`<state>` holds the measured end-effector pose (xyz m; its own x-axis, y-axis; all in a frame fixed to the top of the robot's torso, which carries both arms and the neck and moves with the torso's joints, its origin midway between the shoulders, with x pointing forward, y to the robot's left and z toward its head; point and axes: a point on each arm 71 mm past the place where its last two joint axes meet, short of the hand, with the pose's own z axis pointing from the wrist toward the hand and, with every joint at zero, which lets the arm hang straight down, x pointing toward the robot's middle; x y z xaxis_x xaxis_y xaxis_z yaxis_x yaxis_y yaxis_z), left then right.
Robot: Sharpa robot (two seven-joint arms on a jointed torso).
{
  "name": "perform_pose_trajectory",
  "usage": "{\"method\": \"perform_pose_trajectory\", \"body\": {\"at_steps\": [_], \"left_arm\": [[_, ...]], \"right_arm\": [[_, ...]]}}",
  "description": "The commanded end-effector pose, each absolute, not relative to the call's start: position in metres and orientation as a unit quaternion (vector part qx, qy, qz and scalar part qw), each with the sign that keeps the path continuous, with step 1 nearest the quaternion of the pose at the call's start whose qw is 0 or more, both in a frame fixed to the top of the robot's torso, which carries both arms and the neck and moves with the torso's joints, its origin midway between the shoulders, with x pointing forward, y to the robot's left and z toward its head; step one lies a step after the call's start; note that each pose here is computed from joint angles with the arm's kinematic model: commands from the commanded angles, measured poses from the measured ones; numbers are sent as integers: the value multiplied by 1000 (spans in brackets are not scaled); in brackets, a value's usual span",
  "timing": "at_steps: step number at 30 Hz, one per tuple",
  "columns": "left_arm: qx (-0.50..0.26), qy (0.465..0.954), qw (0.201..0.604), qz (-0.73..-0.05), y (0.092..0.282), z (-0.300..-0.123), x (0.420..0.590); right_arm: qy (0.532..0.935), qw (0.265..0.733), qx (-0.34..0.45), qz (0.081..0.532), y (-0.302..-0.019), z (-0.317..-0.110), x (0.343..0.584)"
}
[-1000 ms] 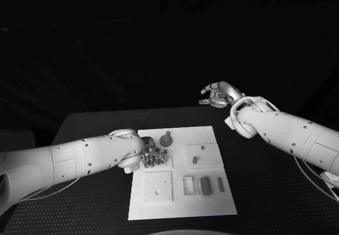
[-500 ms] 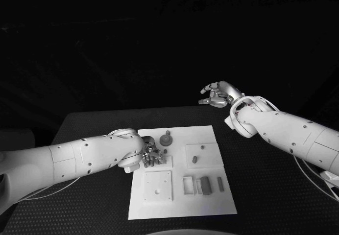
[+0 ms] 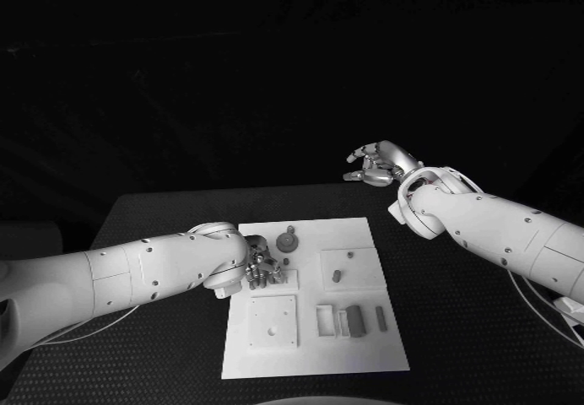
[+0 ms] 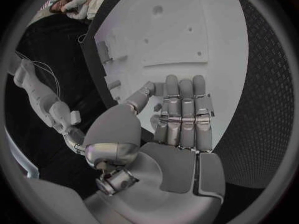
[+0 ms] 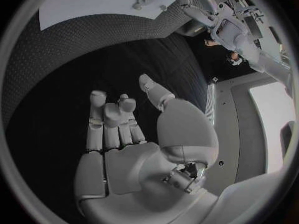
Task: Assemble the parts on the task board
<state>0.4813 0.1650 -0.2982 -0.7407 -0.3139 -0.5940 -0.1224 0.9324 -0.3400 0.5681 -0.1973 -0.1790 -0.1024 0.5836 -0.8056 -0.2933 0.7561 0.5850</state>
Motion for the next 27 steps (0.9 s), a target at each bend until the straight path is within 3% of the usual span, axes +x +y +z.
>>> {"method": "perform_pose_trajectory", "body": {"at_steps": [1,27], "left_arm": [[-121,925,338,-127,173,-305,479],[-129,928,325,-126,183,-305,476]], "right_arm": [[667,658,106,334,-197,-179,568],[668,657,106,333,-197,-180,567]]}}
